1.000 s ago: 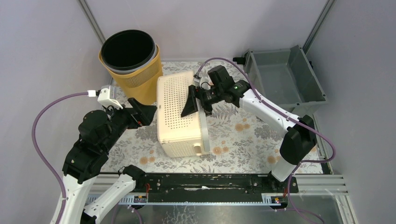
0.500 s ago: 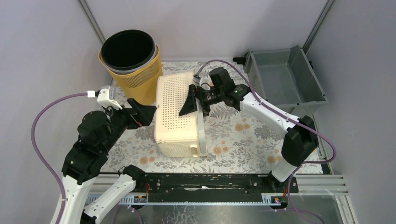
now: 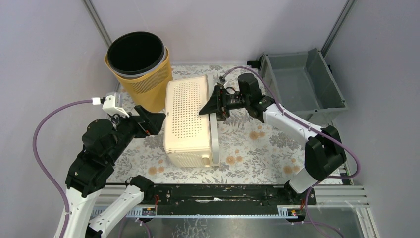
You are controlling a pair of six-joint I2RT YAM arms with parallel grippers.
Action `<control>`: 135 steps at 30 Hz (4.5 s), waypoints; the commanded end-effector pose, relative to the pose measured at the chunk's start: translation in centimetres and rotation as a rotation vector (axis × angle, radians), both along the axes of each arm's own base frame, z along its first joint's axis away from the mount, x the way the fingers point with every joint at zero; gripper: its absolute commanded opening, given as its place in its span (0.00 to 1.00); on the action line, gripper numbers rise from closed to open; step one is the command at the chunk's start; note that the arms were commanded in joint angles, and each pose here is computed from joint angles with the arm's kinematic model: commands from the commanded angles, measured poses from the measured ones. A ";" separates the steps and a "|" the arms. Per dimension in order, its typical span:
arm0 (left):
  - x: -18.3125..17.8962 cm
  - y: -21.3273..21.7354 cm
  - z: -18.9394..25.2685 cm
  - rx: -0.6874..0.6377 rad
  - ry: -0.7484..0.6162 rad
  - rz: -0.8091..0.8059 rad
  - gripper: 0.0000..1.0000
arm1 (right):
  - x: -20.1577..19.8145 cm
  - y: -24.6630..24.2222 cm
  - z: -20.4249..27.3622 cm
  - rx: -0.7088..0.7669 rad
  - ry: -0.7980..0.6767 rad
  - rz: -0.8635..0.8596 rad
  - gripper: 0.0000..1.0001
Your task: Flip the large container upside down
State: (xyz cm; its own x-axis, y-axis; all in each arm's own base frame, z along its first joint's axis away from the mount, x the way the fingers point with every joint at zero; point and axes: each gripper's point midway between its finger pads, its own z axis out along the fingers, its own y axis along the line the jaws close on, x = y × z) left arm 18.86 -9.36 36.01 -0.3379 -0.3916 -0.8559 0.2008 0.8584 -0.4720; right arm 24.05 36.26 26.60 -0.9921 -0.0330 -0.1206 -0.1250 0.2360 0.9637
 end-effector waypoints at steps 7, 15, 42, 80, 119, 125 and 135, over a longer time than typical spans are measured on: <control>0.3 -0.1 1.1 -0.026 -0.048 0.002 1.00 | 0.1 0.7 2.7 0.104 -0.032 0.045 0.54; 0.3 -0.1 0.8 -0.027 -0.041 0.007 1.00 | 0.9 1.0 1.5 0.053 -0.024 0.034 0.49; 0.5 -0.2 1.0 -0.015 -0.045 0.002 1.00 | 0.6 2.3 2.9 0.101 -0.035 0.052 0.36; 0.2 0.0 3.5 -0.018 -0.077 -0.001 1.00 | 3.7 6.0 14.6 0.934 -0.154 0.122 0.00; 0.2 0.2 3.9 -0.022 -0.081 0.007 1.00 | 4.7 7.6 -3.4 0.621 -0.146 0.008 0.24; 0.3 0.0 3.7 -0.021 -0.074 0.002 1.00 | 4.8 6.3 -5.0 0.577 -0.116 -0.008 0.39; 0.6 -0.2 3.5 -0.020 -0.072 -0.004 1.00 | 5.2 5.1 -5.6 0.553 -0.089 -0.019 0.53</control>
